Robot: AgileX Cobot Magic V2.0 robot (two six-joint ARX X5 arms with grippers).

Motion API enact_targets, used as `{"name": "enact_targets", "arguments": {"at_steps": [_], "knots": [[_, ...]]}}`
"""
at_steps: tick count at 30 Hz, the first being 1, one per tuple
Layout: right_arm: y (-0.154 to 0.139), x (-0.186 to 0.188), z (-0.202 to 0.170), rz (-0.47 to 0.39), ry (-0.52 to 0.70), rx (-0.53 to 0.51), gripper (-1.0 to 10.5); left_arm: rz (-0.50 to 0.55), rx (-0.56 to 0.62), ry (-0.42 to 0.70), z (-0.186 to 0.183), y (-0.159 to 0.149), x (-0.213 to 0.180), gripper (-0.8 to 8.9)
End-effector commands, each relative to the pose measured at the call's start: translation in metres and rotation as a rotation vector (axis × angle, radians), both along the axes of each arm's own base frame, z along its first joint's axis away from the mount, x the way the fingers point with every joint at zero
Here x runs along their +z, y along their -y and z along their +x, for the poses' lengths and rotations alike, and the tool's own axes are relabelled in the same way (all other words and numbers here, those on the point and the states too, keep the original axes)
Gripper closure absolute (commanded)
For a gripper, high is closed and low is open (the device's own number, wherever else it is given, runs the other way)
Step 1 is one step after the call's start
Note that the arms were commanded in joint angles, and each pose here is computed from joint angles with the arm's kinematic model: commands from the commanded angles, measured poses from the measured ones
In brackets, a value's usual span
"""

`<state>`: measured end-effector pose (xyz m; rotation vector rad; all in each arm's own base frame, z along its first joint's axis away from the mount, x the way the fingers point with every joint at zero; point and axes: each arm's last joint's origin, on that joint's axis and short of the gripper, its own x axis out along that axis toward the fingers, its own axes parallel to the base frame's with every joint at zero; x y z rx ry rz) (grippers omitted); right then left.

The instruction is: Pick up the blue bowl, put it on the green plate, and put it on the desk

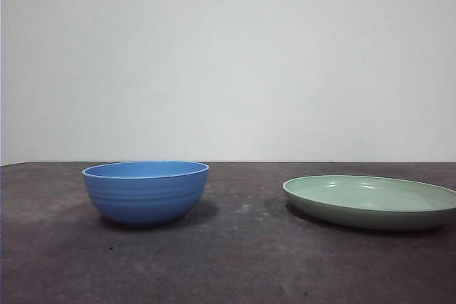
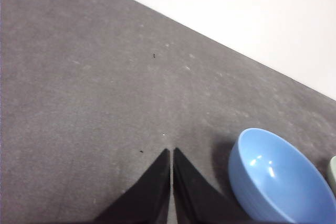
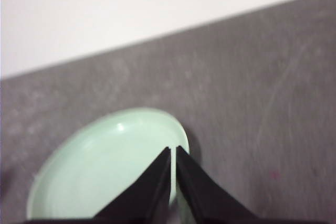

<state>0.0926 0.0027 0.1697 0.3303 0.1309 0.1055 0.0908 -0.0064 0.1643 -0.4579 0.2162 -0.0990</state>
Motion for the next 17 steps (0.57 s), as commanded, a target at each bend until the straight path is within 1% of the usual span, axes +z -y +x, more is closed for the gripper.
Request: {"name": "enact_targets", "arguments": {"at_steps": [1,6,10,12,15,17], "knots": [[0.000,0.021,-0.005,0.018,0.066,-0.003,9.4,-0.029,0.002,0.048,-0.005,0.000,0.022,8.04],[0.000,0.049,-0.015,0.014,0.117,-0.010,9.4,-0.029,0.001,0.093,-0.011,0.000,0.053,8.04],[0.000,0.074,-0.022,-0.007,0.129,-0.008,9.4,0.016,-0.010,0.086,-0.013,0.000,0.077,8.04],[0.000,0.086,-0.023,-0.031,0.108,-0.006,9.4,0.049,-0.035,0.066,-0.012,0.000,0.088,8.04],[0.000,0.102,-0.021,-0.063,0.061,0.001,9.4,0.097,-0.106,0.035,-0.007,0.002,0.103,8.04],[-0.001,0.114,-0.017,-0.087,0.017,0.035,9.4,0.114,-0.153,0.008,-0.001,0.004,0.111,8.04]]}}
